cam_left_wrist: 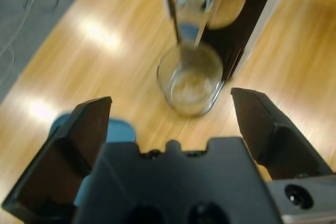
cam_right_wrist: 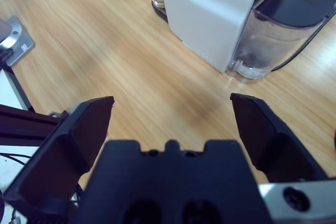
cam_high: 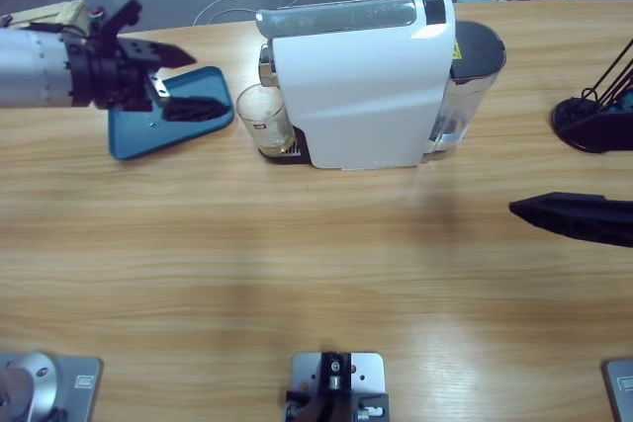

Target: Pour coffee

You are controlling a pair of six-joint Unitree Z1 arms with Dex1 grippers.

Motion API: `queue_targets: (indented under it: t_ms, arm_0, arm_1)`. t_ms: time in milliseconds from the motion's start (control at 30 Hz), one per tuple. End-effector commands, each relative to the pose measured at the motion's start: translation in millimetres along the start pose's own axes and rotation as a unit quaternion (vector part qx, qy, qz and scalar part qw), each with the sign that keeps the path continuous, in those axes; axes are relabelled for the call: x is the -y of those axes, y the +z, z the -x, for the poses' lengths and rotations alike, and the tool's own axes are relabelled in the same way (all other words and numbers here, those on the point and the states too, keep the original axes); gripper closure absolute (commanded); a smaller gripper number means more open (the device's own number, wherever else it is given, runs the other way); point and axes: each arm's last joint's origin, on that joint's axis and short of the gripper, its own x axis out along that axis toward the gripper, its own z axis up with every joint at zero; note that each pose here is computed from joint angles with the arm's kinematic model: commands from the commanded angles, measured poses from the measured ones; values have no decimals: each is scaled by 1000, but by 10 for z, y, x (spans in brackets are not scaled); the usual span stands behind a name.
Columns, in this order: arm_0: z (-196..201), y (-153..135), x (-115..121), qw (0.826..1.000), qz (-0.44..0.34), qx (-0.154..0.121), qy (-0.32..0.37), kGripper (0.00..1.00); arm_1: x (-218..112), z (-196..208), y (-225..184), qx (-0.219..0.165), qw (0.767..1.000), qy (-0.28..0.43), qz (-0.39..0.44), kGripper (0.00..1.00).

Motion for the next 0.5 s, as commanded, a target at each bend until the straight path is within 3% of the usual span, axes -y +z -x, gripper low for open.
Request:
queue_targets:
  t_ms: [33,500]
  arm_0:
    - [-418,-228,-2,997,3,19,-77,13]
    - [-718,-459,10,995,3,16,-101,13]
  arm_1:
    - [18,-105,62,-25,1000,-12,-11,0]
    - [29,-211,46,-42,999,-14,-13,0]
